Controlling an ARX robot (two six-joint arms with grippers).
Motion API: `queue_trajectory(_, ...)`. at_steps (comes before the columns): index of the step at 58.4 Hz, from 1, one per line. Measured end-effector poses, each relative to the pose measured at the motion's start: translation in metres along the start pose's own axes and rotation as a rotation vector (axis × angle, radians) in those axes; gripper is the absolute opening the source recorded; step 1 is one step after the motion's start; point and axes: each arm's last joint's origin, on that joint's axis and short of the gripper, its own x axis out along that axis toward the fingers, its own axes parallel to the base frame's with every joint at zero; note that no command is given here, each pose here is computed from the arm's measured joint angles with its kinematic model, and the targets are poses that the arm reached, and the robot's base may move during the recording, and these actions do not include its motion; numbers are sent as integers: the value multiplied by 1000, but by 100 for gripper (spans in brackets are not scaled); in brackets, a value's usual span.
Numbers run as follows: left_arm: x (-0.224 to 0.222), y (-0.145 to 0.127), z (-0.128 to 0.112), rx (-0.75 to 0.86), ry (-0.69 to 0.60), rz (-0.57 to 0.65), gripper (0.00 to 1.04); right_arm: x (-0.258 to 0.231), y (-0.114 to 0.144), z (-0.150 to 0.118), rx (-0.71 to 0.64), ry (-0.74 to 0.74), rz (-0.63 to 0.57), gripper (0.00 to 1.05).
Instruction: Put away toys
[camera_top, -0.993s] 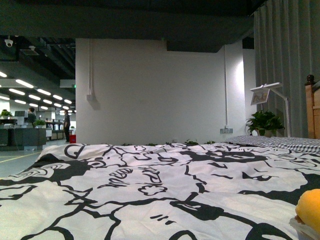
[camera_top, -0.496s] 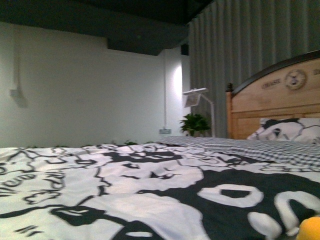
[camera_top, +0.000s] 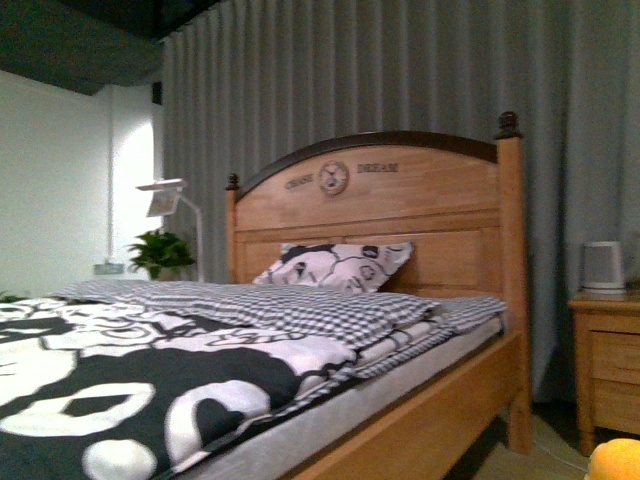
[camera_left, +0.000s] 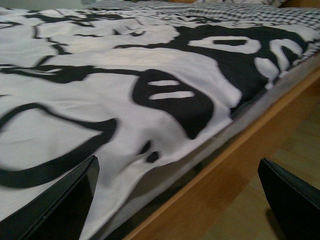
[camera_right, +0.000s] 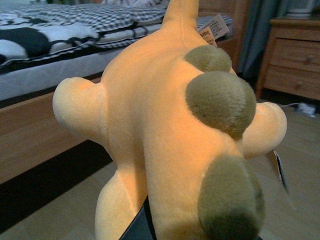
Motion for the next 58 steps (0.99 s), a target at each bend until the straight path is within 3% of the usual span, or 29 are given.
queue_trajectory(58, 0, 0, 0, 0, 1, -4, 98, 0, 0, 0, 0, 0, -9, 7)
